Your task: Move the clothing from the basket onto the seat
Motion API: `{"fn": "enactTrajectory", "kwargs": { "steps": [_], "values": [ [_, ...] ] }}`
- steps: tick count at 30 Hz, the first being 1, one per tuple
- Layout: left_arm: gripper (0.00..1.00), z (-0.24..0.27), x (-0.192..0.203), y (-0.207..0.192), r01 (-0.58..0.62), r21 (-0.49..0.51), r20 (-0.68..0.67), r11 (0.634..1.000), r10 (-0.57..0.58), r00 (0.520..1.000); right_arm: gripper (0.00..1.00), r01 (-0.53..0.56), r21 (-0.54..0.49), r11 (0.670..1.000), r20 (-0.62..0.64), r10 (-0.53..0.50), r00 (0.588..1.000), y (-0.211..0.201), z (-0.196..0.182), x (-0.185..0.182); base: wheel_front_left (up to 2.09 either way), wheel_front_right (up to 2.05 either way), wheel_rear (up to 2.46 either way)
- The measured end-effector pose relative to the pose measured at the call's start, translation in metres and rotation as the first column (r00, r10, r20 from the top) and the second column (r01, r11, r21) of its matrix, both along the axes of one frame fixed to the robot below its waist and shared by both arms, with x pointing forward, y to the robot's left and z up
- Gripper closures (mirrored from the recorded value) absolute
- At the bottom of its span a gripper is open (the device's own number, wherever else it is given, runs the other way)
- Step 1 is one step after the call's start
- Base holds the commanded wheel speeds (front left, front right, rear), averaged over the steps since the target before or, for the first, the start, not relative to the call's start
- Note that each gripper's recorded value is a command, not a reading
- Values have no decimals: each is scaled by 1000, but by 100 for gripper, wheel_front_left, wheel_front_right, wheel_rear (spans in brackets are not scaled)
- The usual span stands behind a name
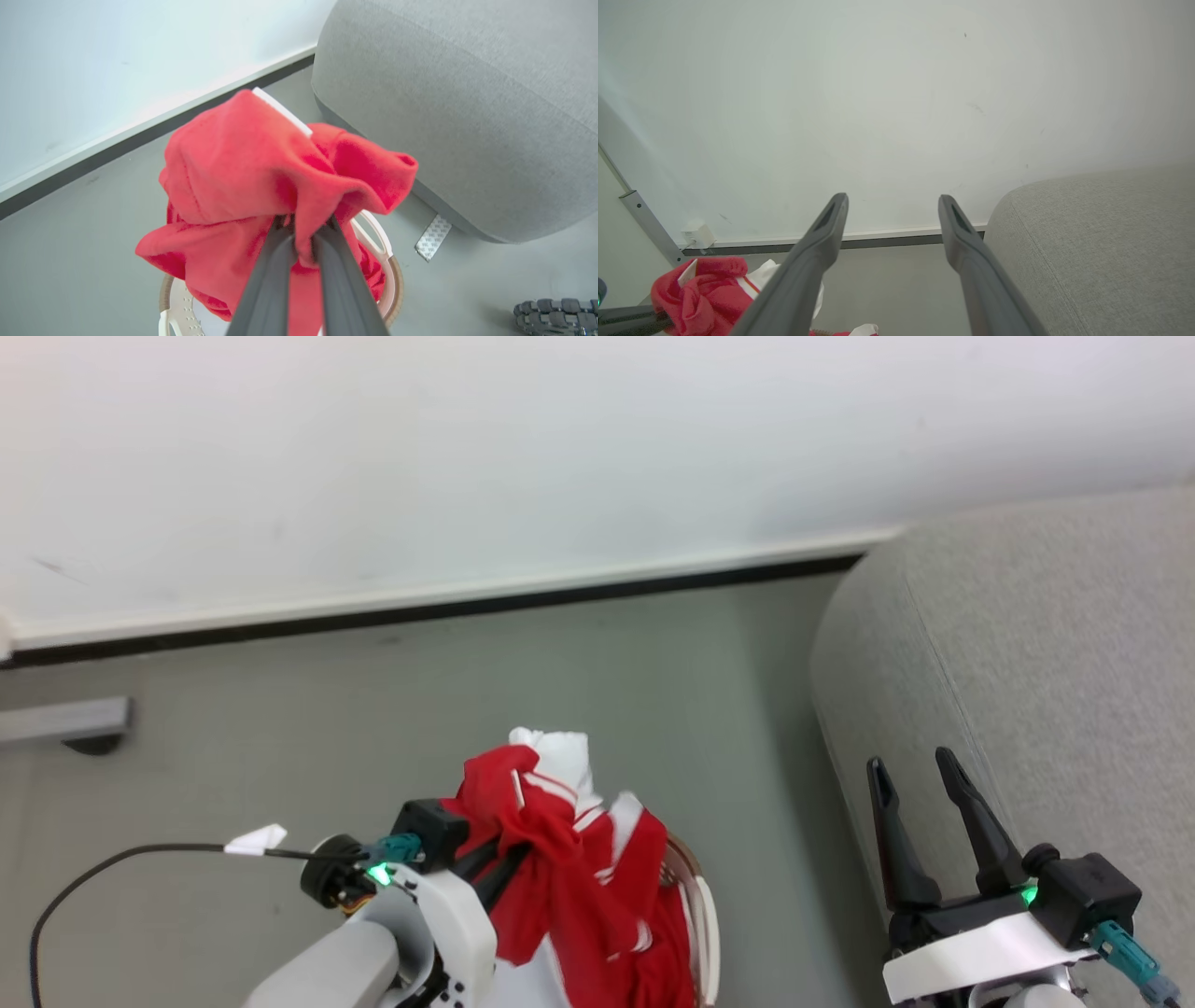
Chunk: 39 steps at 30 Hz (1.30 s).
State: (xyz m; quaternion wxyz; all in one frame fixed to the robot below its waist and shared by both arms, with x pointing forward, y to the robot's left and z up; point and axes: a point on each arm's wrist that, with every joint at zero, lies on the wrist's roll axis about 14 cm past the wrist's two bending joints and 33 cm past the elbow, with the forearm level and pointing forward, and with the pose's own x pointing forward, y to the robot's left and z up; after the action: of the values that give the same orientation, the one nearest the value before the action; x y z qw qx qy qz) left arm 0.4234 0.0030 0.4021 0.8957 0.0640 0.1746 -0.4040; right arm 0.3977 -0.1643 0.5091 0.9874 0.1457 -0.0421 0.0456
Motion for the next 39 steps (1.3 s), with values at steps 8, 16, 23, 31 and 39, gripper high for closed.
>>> {"fn": "enactTrajectory", "kwargs": {
  "steps": [8, 16, 23, 31, 39],
  "values": [
    [100, 102, 7, 16, -89, -214, 203, 973, 133, 970, 0, -74, 9, 997, 35, 73, 997, 26, 12, -11, 0, 0, 0],
    [100, 177, 3, 34, -95, -338, 355, 936, 221, 908, 0, -144, 11, 990, 68, 143, 987, 50, 24, -18, 0, 0, 0],
    [100, 222, 7, 44, -83, -414, 426, 906, 274, 862, 0, -196, 14, 980, 70, 195, 978, 68, 24, -21, 0, 0, 0],
    [100, 228, 7, 42, -66, -430, 429, 900, 268, 863, 0, -236, 1, 972, 74, 235, 969, 81, 26, -22, 0, 0, 0],
    [100, 222, 3, 39, -67, -431, 415, 900, 264, 870, 0, -296, -33, 954, 75, 298, 952, 100, 28, -22, 0, 0, 0]
  ]
}}
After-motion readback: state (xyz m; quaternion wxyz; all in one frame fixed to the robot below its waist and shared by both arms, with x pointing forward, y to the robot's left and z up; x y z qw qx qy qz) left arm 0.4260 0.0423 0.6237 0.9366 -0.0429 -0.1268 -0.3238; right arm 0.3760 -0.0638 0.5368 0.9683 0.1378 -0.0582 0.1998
